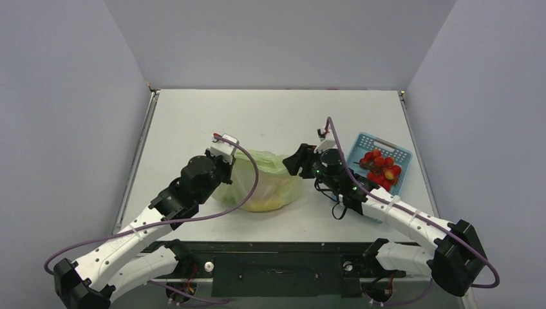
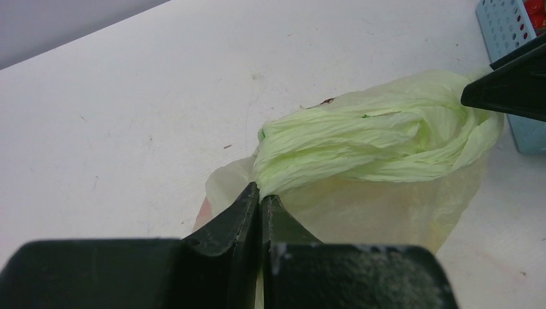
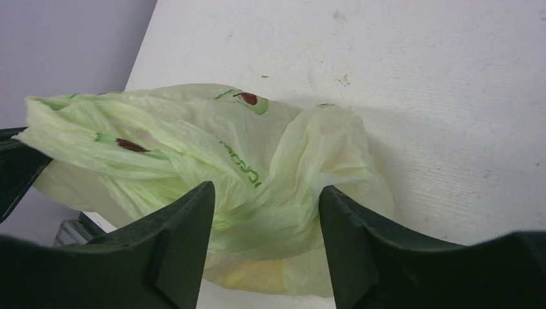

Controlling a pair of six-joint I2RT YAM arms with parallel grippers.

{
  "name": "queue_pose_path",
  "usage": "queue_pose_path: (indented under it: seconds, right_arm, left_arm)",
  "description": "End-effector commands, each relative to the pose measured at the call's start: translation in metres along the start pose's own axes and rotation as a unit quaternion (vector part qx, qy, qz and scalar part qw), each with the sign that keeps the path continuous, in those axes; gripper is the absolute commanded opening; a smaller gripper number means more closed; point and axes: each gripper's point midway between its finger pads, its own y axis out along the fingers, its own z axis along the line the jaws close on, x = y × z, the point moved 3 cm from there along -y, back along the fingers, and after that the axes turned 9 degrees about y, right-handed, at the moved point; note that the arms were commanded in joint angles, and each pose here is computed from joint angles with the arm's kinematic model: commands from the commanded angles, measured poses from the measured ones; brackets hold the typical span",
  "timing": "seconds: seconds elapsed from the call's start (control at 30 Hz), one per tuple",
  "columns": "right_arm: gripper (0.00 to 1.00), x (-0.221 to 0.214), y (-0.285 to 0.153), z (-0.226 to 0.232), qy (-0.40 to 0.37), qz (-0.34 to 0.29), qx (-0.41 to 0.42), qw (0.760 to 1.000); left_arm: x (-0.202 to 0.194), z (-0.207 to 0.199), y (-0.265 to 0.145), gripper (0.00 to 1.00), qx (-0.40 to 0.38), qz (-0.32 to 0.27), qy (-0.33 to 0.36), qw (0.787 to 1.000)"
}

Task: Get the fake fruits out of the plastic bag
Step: Untie the plastic bag at the center of the board.

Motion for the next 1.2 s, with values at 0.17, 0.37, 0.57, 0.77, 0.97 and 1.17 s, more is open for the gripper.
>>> queue_pose_path:
  seconds: [0.17, 0.37, 0.57, 0.77, 0.97, 1.17]
  right_arm:
    - [0.7, 0.006, -0.015, 0.059, -0.053, -0.058, 0.059, 0.995]
    - [0.73, -0.011, 0.0, 0.068, -0.033, -0.056, 0.037, 0.997]
    - [0.72, -0.035, 0.016, 0.049, -0.132, -0.056, -0.063, 0.988]
    - [0.34, -0.031, 0.013, 0.019, -0.171, -0.08, -0.141, 0.972]
    - [0.0, 0.003, 0.008, -0.036, -0.119, -0.098, -0.187, 0.97]
    - [0.0, 0.014, 0.009, -0.053, -0.025, -0.064, -0.07, 0.995]
  left_arm:
    - [0.021, 0.005, 0.001, 0.0, 0.014, -0.033, -0.012, 0.999]
    - [0.019, 0.003, 0.004, 0.0, 0.01, -0.026, -0.009, 1.0]
    - [0.022, 0.007, 0.0, 0.0, 0.019, -0.038, -0.012, 0.999]
    - [0.024, 0.014, -0.005, 0.0, 0.04, -0.047, -0.018, 0.998]
    - [0.027, 0.028, -0.015, 0.0, 0.076, -0.069, -0.033, 0.994]
    - [0.029, 0.032, -0.02, 0.0, 0.088, -0.082, -0.042, 0.992]
